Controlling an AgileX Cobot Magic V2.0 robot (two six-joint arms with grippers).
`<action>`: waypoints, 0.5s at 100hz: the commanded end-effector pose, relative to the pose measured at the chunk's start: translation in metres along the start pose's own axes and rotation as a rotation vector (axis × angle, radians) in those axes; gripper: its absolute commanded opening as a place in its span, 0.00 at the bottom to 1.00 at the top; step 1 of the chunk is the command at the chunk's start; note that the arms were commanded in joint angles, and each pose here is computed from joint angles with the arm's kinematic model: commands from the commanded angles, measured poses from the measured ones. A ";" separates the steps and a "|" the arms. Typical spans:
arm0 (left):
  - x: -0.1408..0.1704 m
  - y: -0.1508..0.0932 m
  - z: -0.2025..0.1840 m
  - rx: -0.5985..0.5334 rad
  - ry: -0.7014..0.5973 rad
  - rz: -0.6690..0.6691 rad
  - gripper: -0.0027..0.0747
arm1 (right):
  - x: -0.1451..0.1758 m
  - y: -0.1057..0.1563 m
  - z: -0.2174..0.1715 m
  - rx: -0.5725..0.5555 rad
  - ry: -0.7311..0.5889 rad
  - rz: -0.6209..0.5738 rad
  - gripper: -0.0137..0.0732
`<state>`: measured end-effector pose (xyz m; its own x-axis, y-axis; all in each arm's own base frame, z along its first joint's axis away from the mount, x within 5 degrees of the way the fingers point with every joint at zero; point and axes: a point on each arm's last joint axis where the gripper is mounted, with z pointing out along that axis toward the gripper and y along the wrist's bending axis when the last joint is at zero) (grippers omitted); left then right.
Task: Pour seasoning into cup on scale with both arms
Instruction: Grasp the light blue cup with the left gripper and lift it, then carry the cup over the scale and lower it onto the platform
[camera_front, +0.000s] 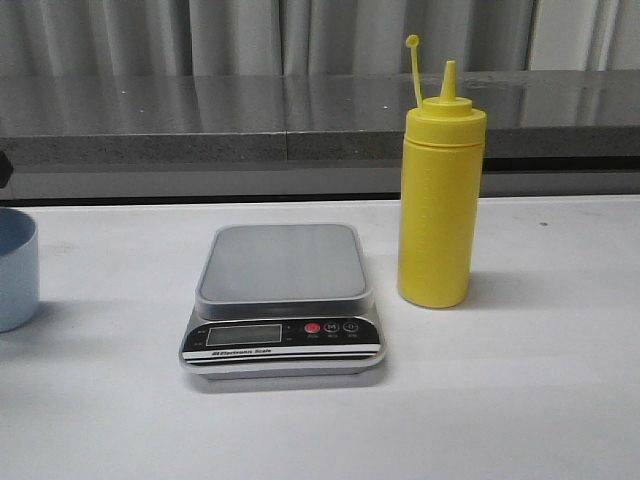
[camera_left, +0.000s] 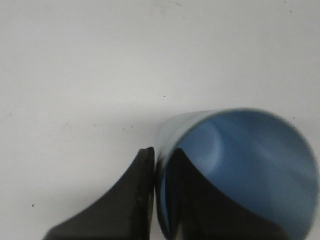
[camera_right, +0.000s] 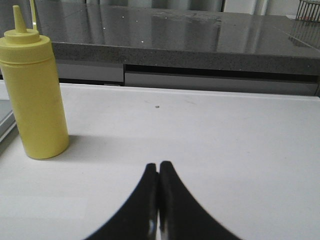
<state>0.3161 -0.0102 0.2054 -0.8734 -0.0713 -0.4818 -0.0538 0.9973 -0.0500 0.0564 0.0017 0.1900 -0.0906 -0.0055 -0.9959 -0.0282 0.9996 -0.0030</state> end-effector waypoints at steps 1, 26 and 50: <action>-0.022 -0.003 -0.023 0.020 -0.114 -0.020 0.01 | -0.015 0.000 -0.004 0.008 -0.123 -0.005 0.08; -0.046 -0.024 -0.062 0.096 -0.130 -0.023 0.01 | -0.015 0.000 -0.004 0.008 -0.123 -0.005 0.08; -0.061 -0.076 -0.093 0.250 -0.151 0.113 0.01 | -0.015 0.000 -0.004 0.008 -0.123 -0.005 0.08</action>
<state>0.3314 -0.0596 0.2847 -0.8514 -0.0029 -0.5246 0.0957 0.9824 -0.1607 0.0564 0.0017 0.1900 -0.0906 -0.0055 -0.9959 -0.0282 0.9996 -0.0030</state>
